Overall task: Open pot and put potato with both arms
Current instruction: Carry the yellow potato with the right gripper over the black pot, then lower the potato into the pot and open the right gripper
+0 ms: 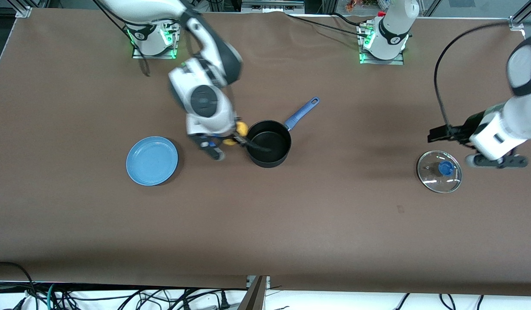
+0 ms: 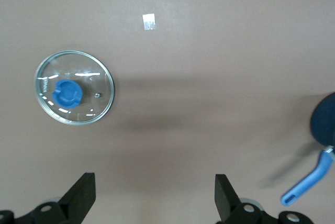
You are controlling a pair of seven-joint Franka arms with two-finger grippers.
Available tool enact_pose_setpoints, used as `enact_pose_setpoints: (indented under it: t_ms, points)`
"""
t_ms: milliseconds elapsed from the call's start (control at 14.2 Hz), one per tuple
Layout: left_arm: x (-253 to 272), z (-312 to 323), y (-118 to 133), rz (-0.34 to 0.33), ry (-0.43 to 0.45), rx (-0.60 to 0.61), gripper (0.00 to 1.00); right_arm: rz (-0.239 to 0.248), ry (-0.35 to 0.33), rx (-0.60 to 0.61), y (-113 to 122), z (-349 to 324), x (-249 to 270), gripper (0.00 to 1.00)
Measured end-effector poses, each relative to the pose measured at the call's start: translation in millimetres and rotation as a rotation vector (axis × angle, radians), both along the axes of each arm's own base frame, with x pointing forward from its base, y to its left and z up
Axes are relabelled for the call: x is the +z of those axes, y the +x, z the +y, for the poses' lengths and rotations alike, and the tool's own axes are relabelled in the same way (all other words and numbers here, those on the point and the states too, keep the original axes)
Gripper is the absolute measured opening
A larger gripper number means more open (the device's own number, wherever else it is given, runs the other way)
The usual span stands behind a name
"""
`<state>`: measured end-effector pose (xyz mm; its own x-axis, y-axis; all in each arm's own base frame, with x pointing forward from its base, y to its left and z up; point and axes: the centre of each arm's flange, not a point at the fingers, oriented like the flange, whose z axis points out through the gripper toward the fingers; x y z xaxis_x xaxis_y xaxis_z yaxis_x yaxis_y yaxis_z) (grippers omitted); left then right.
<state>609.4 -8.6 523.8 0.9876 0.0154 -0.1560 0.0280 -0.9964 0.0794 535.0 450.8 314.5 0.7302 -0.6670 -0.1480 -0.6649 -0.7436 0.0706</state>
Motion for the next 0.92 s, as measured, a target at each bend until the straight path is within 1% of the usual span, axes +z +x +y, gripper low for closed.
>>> enact_pose_setpoints:
  t_ms: [141,282,423,563,915]
  points:
    - [31.6,1.5,-4.5,-0.033,0.001,0.003,1.00,-0.013,0.013,-0.040,-9.7,32.5,-31.9,0.67]
    - [49.6,-2.3,-9.9,-0.044,0.001,-0.004,1.00,-0.039,0.039,-0.083,-5.9,42.4,-57.1,0.67]
    - [52.4,-9.5,-11.7,-0.042,0.000,-0.011,1.00,-0.055,0.054,-0.100,0.0,42.6,-70.2,0.67]
    - [52.3,-8.8,-12.1,-0.038,0.000,-0.009,1.00,-0.050,0.052,-0.100,-1.4,43.9,-81.9,0.67]
    - [50.5,-2.9,-12.2,-0.030,0.000,0.001,1.00,-0.031,0.040,-0.081,-15.7,55.3,-117.4,0.67]
